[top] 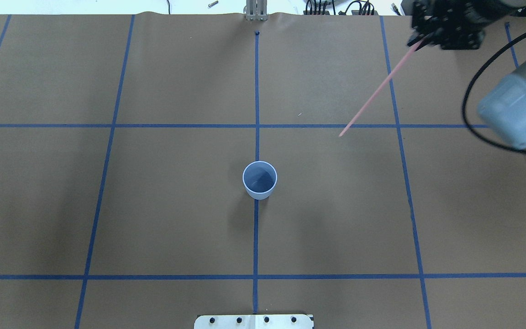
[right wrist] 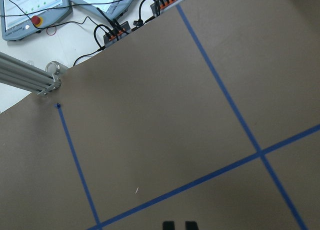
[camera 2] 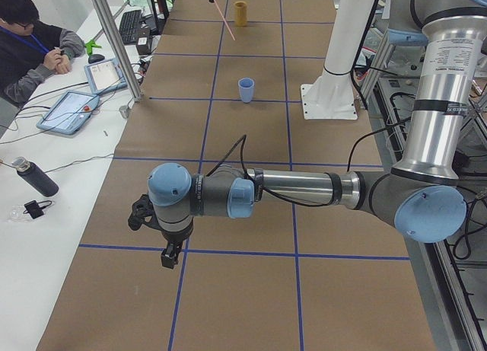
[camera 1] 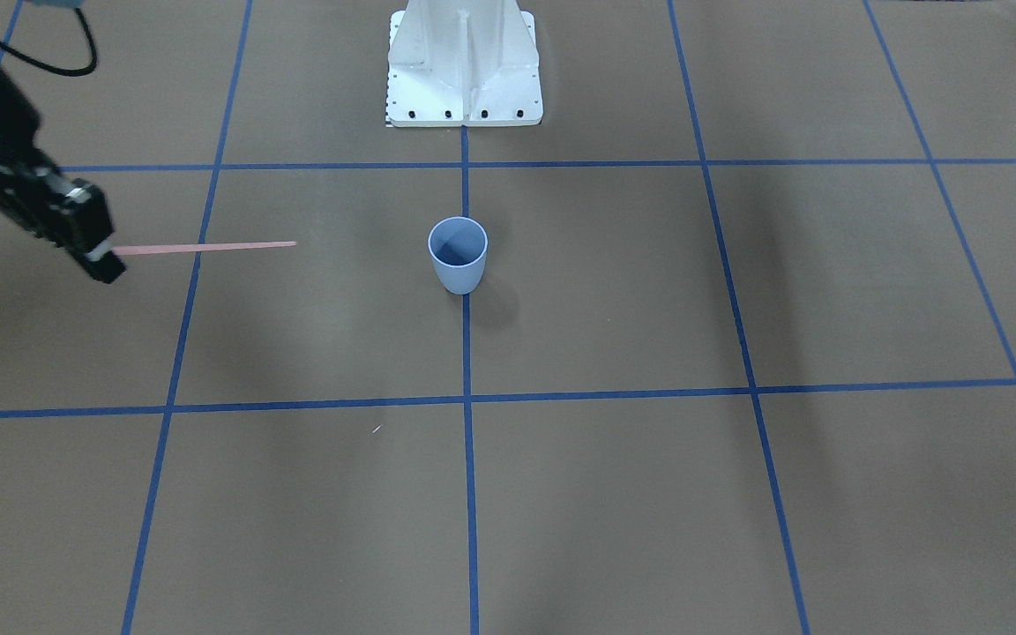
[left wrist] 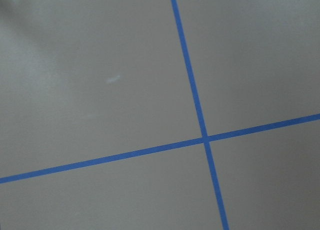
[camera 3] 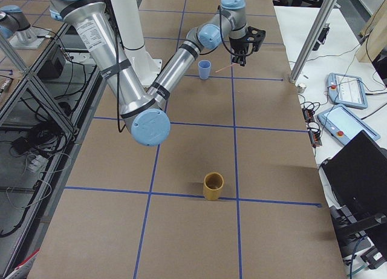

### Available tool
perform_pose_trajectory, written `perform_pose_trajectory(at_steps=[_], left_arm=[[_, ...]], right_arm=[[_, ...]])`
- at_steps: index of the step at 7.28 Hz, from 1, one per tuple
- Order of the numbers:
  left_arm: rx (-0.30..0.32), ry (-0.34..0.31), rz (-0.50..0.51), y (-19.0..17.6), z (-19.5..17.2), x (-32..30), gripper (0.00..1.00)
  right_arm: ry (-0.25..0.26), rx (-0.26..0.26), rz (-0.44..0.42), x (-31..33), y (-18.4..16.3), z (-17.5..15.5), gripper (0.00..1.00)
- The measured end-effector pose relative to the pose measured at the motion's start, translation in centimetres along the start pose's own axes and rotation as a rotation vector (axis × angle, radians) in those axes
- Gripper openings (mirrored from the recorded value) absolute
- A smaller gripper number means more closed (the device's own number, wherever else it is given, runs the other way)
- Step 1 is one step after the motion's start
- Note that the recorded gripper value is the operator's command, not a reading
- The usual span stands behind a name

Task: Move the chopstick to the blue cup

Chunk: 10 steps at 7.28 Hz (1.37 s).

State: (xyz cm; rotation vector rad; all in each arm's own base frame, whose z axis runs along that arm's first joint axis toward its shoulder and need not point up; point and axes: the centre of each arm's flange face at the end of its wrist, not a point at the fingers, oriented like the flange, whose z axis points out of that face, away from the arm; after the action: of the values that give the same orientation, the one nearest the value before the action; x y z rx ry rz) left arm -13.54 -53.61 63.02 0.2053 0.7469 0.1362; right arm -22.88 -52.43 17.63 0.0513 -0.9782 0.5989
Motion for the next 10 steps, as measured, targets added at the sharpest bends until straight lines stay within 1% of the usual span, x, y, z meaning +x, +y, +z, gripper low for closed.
perform_pose_trajectory(at_steps=[1,2,3,4,5,7,8,9,10], left_arm=[[-0.001,0.0,-0.005,0.1,0.1,-0.2,0.98],[-0.003,0.001,-0.01,0.1,0.2,-0.3,0.98],[-0.004,0.001,-0.014,0.2,0.3,-0.4,0.98],[-0.006,0.001,-0.016,0.2,0.4,-0.4,0.98],[-0.007,0.002,-0.018,0.3,0.5,-0.5,0.98],[-0.007,0.002,-0.02,0.3,0.5,-0.5,0.98],[-0.008,0.001,-0.02,0.3,0.5,-0.5,0.98],[-0.009,0.002,-0.021,0.3,0.5,-0.5,0.98],[-0.01,0.003,-0.023,0.3,0.5,-0.5,0.98]], right_arm=[[0.045,0.02,0.037,-3.6,5.3,2.0,0.0],[0.086,0.042,0.061,-6.1,9.6,3.2,0.0],[0.109,0.067,0.079,-7.6,13.0,4.4,0.0],[0.125,0.097,0.081,-8.5,15.7,6.0,0.0],[0.135,0.119,0.081,-9.3,17.5,7.2,0.0],[0.158,0.149,0.064,-10.0,19.6,9.3,0.0],[0.17,0.17,0.034,-9.9,21.5,10.6,0.48],[0.178,0.185,0.009,-9.8,23.1,11.7,0.99],[0.18,0.192,-0.005,-9.8,23.8,12.0,1.0]])
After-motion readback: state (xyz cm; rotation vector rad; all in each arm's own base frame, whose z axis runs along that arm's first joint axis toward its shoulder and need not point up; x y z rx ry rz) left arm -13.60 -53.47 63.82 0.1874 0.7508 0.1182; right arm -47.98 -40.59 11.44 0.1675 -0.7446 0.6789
